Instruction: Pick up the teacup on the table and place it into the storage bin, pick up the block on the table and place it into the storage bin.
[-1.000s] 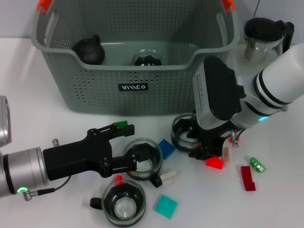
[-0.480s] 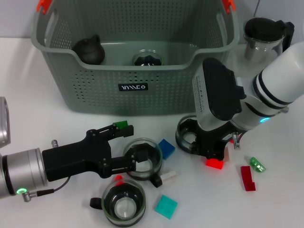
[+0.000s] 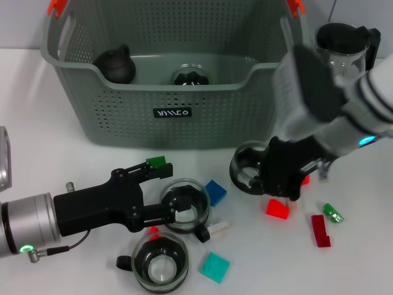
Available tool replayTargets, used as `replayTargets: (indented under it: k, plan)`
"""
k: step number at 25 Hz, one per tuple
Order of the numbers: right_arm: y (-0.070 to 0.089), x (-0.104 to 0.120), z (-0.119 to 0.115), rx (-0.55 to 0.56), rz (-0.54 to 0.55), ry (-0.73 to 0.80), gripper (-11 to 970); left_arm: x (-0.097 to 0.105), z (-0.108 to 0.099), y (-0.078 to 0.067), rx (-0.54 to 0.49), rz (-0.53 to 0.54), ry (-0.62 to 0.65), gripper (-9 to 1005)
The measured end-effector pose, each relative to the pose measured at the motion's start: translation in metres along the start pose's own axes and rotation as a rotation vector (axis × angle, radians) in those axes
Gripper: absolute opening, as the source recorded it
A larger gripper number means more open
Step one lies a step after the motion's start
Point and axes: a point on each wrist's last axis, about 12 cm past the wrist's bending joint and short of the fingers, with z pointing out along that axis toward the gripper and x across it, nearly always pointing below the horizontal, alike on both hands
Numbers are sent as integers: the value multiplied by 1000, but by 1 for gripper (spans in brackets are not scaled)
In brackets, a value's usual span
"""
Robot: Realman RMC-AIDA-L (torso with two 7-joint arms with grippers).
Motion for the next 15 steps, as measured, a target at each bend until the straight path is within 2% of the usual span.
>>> replayTargets:
  k: [5,10,13,15]
  plan:
    - [7,-2,-48,-50,32,-148,55,0,0,0,1,-1,1,810]
    - [9,-20,-109,-106,23,-466,54,0,0,0,3,1,1,810]
    - [2,-32,-142,-126,47,-687,54,-1,1,0,4,2,1,810]
    - [-9,-36,-159,-102,97,-802,54,-1,2,0,6,3,0,810]
